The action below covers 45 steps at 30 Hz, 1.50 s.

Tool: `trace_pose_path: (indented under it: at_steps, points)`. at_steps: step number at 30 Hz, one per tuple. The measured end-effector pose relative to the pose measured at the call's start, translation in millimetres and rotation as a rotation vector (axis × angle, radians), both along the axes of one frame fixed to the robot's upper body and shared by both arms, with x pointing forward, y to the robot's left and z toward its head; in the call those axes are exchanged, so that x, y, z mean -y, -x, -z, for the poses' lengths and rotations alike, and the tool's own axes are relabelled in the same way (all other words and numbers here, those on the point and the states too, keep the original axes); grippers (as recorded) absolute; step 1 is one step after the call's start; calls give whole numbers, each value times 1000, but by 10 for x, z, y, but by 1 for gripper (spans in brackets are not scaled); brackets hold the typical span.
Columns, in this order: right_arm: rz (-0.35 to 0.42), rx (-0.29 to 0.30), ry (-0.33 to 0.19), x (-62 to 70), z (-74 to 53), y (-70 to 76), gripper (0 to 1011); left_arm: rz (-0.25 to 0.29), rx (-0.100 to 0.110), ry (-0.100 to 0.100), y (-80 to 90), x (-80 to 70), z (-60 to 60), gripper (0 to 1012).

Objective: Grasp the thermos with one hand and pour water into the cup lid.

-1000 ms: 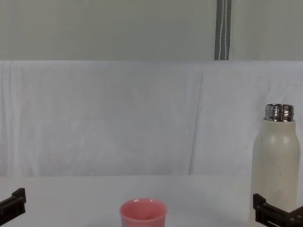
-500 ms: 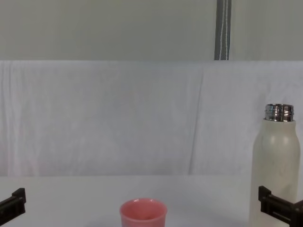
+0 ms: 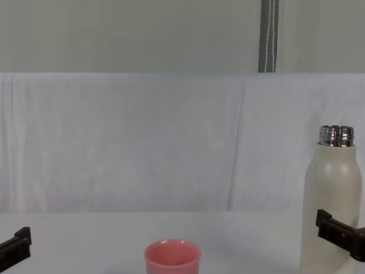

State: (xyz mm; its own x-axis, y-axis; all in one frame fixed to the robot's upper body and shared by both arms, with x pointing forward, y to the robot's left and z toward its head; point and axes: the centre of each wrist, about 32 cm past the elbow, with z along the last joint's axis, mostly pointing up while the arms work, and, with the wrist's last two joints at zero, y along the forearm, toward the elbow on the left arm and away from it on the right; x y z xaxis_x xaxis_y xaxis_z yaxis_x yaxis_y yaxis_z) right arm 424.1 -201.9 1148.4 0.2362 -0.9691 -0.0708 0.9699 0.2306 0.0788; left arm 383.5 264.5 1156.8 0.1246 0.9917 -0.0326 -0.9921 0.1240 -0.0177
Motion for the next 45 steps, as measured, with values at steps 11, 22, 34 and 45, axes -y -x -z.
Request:
trace_pose_path:
  at_steps: [11, 22, 34, 45]
  points:
    - [-12, 16, 9, -9, -5, -149, 1001, 0, 0, 0, 0, 0, 0, 1001]
    - [-10, 19, 39, 23, 4, -271, 1001, 0, 0, 0, 0, 0, 0, 1001]
    - [-8, 21, 47, 62, 0, -431, 1001, 0, 0, 0, 0, 0, 0, 1001]
    - [-3, 16, 47, 81, 12, -528, 1001, 0, 0, 0, 0, 0, 0, 1001]
